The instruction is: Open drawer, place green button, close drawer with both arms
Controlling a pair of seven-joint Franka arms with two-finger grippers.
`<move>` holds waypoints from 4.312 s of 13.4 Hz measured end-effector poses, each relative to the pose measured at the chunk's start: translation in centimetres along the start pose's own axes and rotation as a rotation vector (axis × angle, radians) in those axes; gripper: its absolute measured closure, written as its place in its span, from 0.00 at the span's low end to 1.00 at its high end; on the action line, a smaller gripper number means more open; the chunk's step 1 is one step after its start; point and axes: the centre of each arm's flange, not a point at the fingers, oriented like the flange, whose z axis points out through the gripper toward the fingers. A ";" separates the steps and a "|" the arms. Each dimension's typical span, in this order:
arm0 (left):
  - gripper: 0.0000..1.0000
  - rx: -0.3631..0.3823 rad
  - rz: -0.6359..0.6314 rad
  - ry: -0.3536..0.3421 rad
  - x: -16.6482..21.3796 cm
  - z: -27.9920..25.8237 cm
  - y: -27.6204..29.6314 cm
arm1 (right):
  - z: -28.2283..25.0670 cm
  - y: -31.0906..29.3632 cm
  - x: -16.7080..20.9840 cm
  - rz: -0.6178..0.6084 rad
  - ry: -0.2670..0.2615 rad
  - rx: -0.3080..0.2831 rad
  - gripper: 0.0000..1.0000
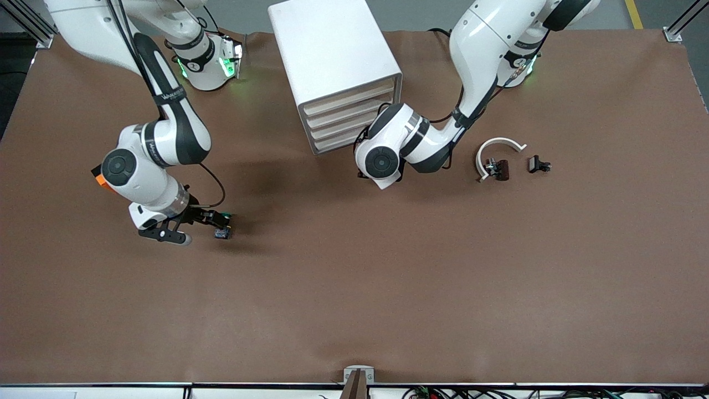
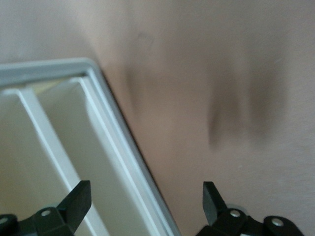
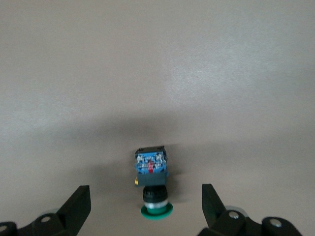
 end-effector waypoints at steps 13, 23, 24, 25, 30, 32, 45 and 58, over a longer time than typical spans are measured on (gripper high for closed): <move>0.38 0.415 -0.329 -0.250 4.8 2.1 2.6 | 7.2 -0.8 -0.6 -0.021 -0.010 -0.017 0.09; 0.53 0.545 -0.365 -0.250 5.2 4.7 2.3 | 7.3 -0.9 -0.6 -0.026 -0.012 -0.018 0.58; 0.54 0.556 -0.363 -0.245 5.2 4.9 2.2 | 7.3 -1.0 -0.6 -0.026 -0.012 -0.018 0.58; 0.55 0.565 -0.360 -0.240 5.2 5.0 2.0 | 7.3 -1.0 -0.6 -0.027 -0.012 -0.018 0.58; 0.86 0.580 -0.368 -0.229 5.2 5.9 2.0 | 7.1 -1.0 -0.3 -0.026 -0.017 -0.020 0.58; 0.86 0.583 -0.371 -0.228 5.2 6.0 2.1 | 6.7 -1.1 0.1 -0.025 -0.037 -0.025 0.58; 0.86 0.485 -0.417 -0.293 8.9 0.5 6.6 | -4.4 -2.4 1.9 0.047 -0.175 -0.059 0.58; 0.11 0.323 -0.325 -0.400 11.0 -9.6 9.9 | -15.5 -11.3 -2.1 0.389 -0.218 -0.130 0.58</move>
